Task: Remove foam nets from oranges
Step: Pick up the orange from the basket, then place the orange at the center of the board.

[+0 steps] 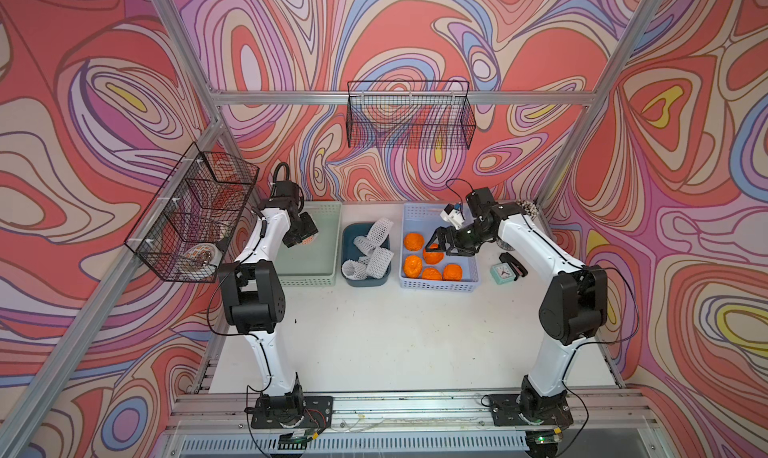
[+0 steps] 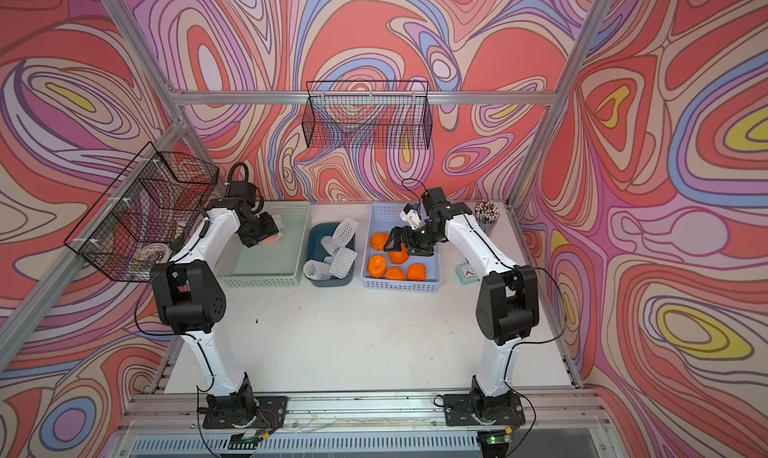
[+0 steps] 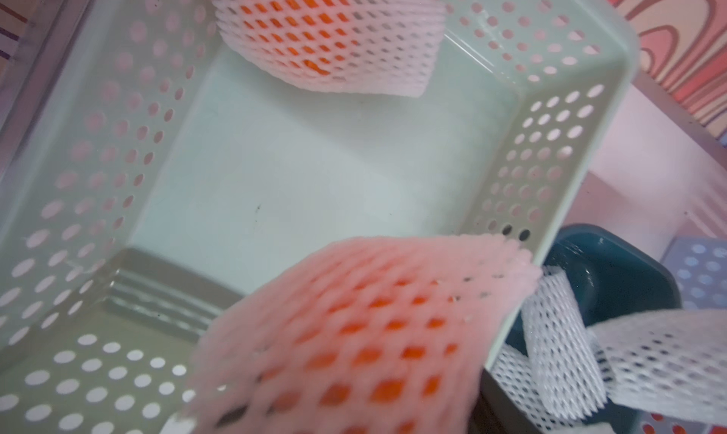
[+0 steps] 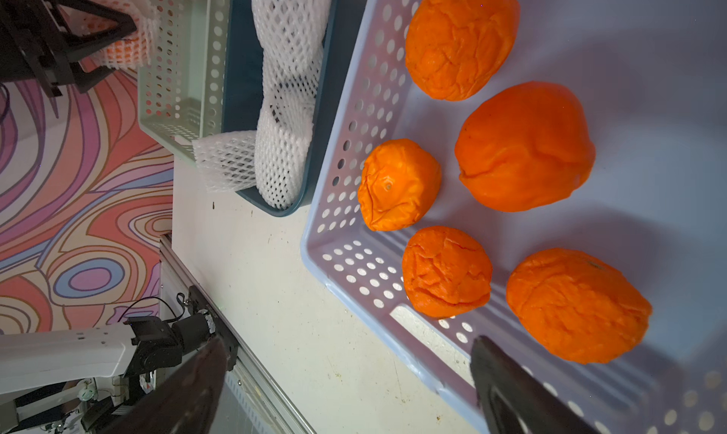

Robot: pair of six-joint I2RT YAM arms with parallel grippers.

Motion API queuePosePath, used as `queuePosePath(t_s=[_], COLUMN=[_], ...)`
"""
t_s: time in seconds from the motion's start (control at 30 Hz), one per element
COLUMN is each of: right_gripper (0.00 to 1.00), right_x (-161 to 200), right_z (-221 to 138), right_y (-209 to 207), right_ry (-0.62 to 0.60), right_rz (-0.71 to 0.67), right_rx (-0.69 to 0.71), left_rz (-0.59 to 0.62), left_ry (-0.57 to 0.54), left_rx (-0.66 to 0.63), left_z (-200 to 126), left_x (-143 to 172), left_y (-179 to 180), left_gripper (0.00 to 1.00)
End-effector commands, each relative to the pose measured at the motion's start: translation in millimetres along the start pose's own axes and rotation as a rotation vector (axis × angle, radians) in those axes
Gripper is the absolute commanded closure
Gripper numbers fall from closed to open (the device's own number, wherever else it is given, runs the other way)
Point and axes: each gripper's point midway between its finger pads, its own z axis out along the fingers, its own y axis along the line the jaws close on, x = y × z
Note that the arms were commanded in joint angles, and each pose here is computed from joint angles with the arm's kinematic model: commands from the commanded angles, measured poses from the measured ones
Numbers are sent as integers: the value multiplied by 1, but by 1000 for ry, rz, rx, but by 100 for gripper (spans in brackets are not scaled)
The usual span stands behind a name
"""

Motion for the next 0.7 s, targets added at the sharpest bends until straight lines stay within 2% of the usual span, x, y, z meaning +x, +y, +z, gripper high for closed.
queuePosePath(t_s=[0.0, 0.33, 0.47, 0.67], right_gripper=[2, 2, 2, 2], right_x=[-1, 14, 25, 52], right_z=[-14, -31, -31, -20], right_y=[15, 32, 39, 52], right_ry=[-39, -55, -54, -6], right_rz=[-14, -27, -19, -33], right_rx=[-35, -61, -85, -107], left_rz=[-5, 78, 83, 122], left_ry=[-17, -29, -38, 17], left_rx=[70, 136, 174, 201], left_z=[-20, -92, -120, -139], left_x=[13, 85, 125, 193], left_y=[-20, -43, -42, -38], left_gripper=[39, 40, 40, 40])
